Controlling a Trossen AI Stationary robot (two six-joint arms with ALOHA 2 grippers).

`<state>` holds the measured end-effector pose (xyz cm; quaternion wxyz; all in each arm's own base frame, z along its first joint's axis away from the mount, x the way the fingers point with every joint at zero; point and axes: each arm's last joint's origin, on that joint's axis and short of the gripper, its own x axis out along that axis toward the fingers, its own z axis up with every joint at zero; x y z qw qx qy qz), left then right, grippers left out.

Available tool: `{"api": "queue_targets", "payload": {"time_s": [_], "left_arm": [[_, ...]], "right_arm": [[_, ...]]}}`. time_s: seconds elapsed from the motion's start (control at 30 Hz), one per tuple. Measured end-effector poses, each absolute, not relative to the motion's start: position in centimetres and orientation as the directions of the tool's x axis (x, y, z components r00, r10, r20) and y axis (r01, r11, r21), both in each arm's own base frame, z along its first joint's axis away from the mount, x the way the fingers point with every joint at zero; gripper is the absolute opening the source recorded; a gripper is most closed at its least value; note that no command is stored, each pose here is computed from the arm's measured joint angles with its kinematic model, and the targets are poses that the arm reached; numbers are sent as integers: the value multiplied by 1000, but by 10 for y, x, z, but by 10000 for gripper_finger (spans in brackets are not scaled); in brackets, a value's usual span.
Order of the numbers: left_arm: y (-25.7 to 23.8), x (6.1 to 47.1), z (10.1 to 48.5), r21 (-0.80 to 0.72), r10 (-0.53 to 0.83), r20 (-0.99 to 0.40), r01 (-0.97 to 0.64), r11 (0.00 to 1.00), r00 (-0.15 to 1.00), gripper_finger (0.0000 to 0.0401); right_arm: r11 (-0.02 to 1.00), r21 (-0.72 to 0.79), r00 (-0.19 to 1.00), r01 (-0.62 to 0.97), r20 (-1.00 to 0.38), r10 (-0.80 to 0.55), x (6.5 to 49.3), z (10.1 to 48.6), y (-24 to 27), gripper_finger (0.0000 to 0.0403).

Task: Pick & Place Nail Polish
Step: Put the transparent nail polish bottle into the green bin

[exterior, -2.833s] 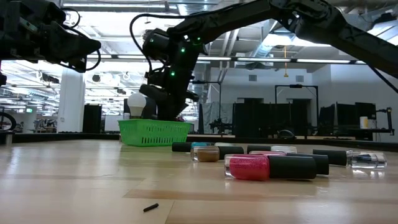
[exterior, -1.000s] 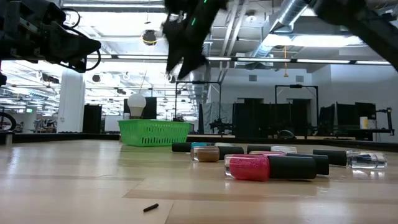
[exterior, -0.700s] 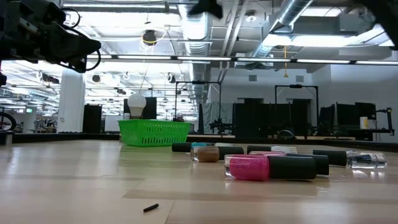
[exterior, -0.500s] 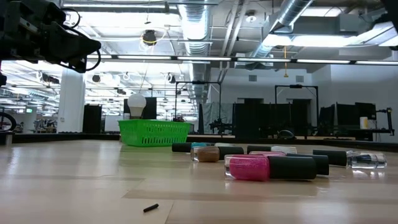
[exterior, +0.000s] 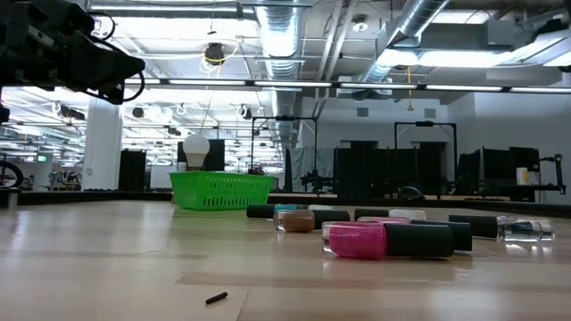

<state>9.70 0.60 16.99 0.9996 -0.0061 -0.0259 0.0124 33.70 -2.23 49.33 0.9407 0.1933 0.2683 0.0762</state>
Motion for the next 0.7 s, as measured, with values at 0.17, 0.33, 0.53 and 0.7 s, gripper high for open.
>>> {"api": "queue_targets", "payload": {"time_s": [0.17,0.33,0.53,0.7], "left_arm": [[6,97,170,-13,25,52,-24,1000,998,2],[6,97,170,-13,25,52,-24,1000,998,2],[6,97,170,-13,25,52,-24,1000,998,2],[6,97,170,-13,25,52,-24,1000,998,2]], "right_arm": [[785,497,821,-369,-221,526,344,517,1,265],[654,453,741,-606,24,671,337,548,18,265],[540,350,625,-765,202,754,320,576,34,265],[506,321,586,-801,243,773,312,584,40,265]]}}
